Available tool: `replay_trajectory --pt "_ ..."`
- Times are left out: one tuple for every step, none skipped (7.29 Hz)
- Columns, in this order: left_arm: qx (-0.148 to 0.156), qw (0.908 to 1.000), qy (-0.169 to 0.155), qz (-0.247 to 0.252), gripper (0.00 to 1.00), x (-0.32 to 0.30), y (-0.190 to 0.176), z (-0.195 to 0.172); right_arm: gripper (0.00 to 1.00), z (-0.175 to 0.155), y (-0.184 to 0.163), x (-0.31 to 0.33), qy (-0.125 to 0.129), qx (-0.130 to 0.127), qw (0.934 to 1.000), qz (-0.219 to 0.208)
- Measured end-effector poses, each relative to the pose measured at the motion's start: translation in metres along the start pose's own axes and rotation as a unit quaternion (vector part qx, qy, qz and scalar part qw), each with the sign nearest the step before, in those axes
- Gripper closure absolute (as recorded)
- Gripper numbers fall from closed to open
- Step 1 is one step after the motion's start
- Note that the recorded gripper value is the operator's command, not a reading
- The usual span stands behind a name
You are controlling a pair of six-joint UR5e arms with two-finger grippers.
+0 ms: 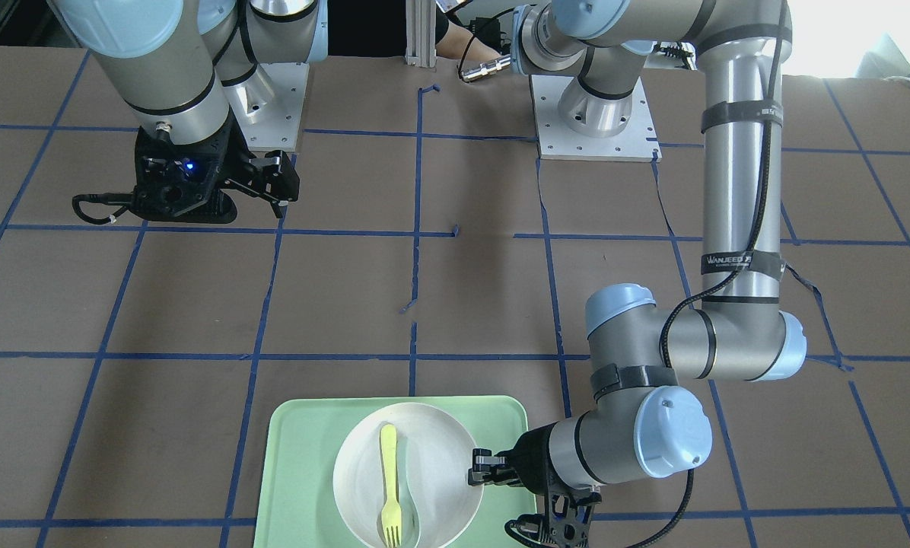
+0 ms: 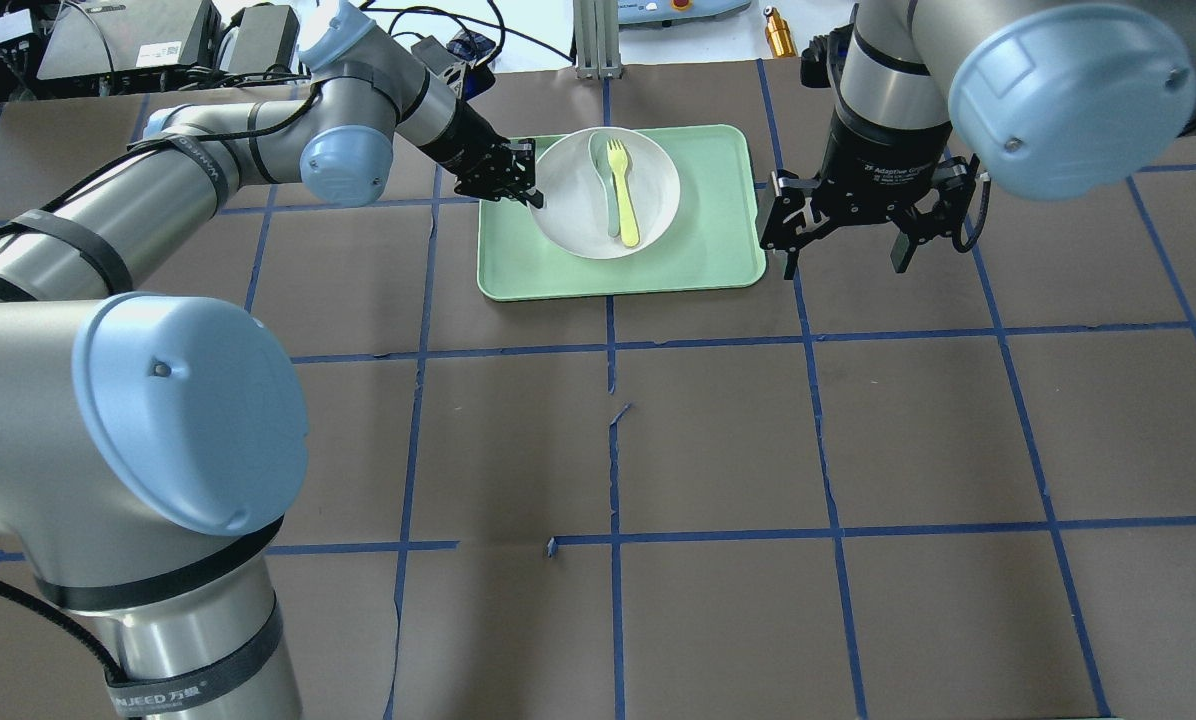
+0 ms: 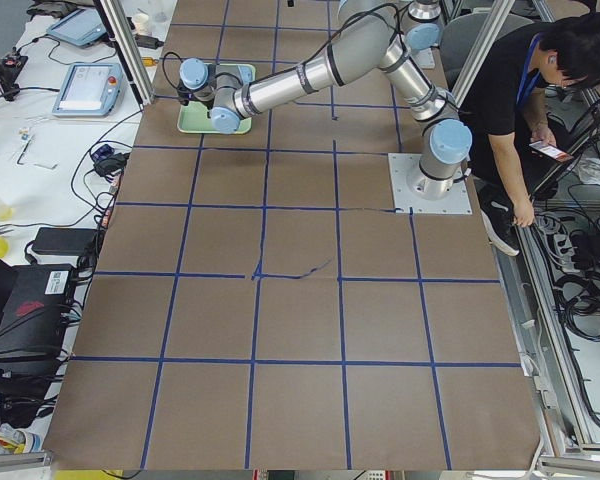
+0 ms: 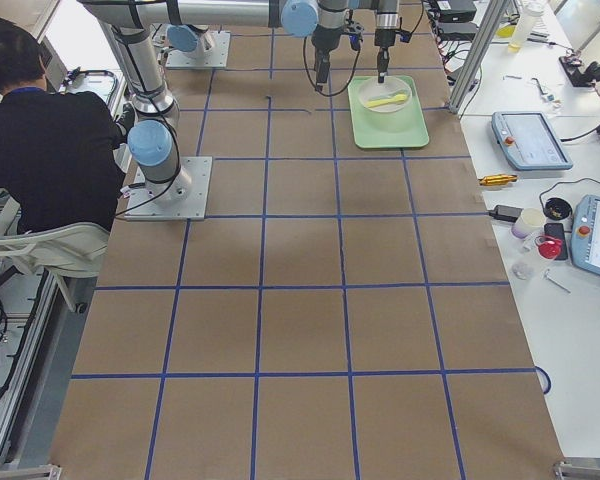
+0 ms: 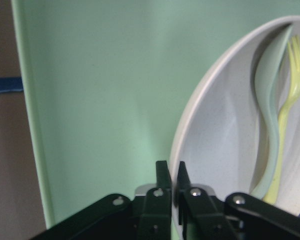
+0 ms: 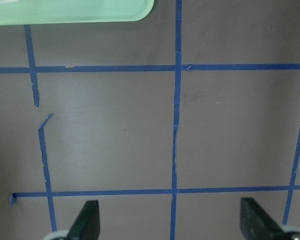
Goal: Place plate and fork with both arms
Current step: 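Carry the plate with the left gripper onto the mint-green tray, then release the plate and lift the left gripper while the right gripper moves over the plate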
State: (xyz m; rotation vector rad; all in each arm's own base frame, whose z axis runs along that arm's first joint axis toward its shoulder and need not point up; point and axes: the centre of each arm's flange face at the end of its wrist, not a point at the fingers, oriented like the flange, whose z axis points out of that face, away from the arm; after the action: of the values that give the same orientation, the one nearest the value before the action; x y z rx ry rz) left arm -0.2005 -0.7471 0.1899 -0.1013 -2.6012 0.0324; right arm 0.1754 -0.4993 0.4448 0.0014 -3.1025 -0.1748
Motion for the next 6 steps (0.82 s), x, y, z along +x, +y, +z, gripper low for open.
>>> replay_trajectory --pt "-0.003 0.9999 -0.003 0.014 1.00 -0.001 -0.002 0.009 0.00 0.001 -0.001 0.000 0.000 -0.001 1.0000 0.000" --pt "-0.007 0.9998 -0.005 0.019 1.00 -0.001 -0.001 0.015 0.00 0.001 -0.001 0.000 -0.001 -0.001 1.0000 0.000" --pt "-0.011 0.9998 -0.005 0.017 0.75 0.002 0.001 0.021 0.00 0.002 -0.001 0.000 0.000 -0.001 1.0000 0.000" --pt "-0.014 0.9999 -0.005 0.005 0.08 0.005 0.003 0.025 0.00 0.003 -0.002 0.000 0.000 -0.002 1.0000 0.000" --pt "-0.011 0.9999 -0.005 -0.007 0.00 0.008 0.003 0.026 0.00 0.003 -0.004 -0.001 -0.001 0.000 1.0000 0.000" --pt "-0.003 1.0000 -0.005 -0.007 0.00 0.012 0.002 0.020 0.00 0.003 -0.009 -0.001 -0.002 0.012 0.9999 0.002"
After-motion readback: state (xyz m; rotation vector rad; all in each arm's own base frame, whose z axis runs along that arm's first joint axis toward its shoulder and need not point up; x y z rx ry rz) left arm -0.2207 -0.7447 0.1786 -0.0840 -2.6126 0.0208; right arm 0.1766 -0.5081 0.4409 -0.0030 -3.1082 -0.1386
